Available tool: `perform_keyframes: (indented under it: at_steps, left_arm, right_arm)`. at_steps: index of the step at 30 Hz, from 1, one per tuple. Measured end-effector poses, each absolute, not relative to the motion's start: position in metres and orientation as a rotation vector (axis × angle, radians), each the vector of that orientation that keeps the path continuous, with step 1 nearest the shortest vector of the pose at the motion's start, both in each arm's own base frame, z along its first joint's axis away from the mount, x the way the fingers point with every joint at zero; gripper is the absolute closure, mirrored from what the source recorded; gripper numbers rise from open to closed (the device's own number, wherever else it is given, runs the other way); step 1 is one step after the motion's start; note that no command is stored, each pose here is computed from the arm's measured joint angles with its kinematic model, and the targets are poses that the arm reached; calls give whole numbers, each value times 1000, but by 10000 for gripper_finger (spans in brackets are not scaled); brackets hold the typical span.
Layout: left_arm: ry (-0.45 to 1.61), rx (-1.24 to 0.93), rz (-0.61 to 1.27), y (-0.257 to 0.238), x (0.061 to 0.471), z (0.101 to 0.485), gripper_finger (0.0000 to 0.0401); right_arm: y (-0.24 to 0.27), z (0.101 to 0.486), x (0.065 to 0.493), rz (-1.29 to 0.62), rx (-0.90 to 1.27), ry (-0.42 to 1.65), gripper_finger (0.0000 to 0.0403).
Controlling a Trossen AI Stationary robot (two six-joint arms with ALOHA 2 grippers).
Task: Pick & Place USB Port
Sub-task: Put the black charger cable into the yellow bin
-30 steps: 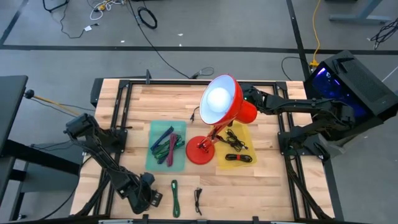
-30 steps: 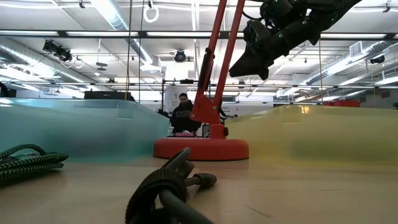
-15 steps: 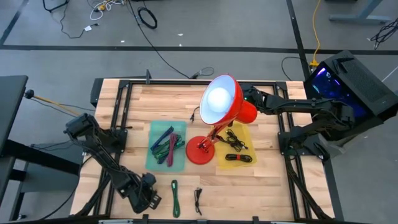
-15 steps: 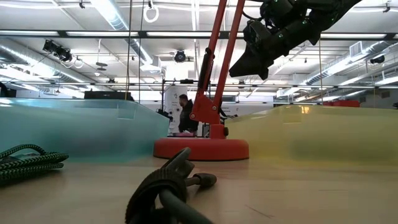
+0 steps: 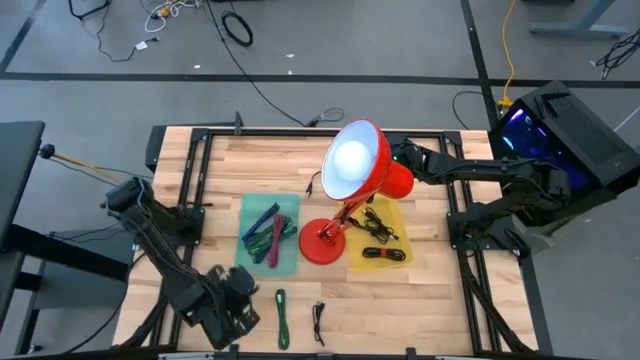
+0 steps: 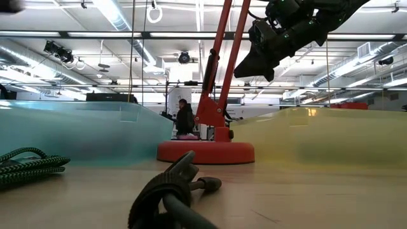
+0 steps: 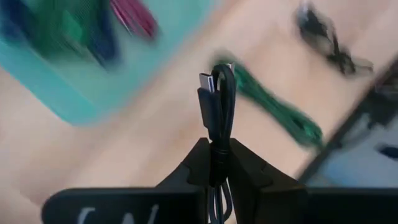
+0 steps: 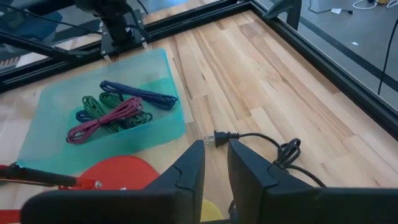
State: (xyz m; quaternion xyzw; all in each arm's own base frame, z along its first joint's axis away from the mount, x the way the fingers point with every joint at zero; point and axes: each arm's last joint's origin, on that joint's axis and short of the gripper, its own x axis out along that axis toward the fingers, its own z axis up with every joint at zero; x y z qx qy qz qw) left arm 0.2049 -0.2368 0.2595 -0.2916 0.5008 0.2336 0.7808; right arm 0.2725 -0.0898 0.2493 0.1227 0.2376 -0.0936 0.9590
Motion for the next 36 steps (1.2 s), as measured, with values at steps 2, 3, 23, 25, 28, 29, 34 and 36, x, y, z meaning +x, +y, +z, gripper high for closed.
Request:
perform_keyframes:
  at_steps: [2, 3, 23, 25, 28, 29, 34, 36]
  left_arm:
    - [1050, -528, 545, -226, 204, 273, 369]
    - [1044, -478, 572, -219, 204, 278, 369]
    - [822, -223, 499, -46, 243, 287, 369]
    - [754, -229, 458, -29, 247, 281, 369]
    - [642, -239, 398, -8, 255, 272, 369]
    - [609, -235, 371, -2, 257, 269, 369]
    - [460, -234, 293, 26, 266, 260, 369]
    - [429, -233, 269, 35, 267, 261, 369]
  right_arm:
    - [-90, 249, 273, -190, 252, 481, 330]
    - [-90, 249, 273, -192, 259, 481, 330]
    - [-74, 255, 280, -131, 233, 424, 330]
    - [-72, 257, 282, -121, 226, 400, 330]
    - [-71, 259, 283, -113, 215, 382, 330]
    - [-70, 259, 283, -111, 213, 376, 330]
    - [-71, 264, 285, -109, 204, 331, 330]
    - [-71, 267, 286, -107, 197, 299, 330]
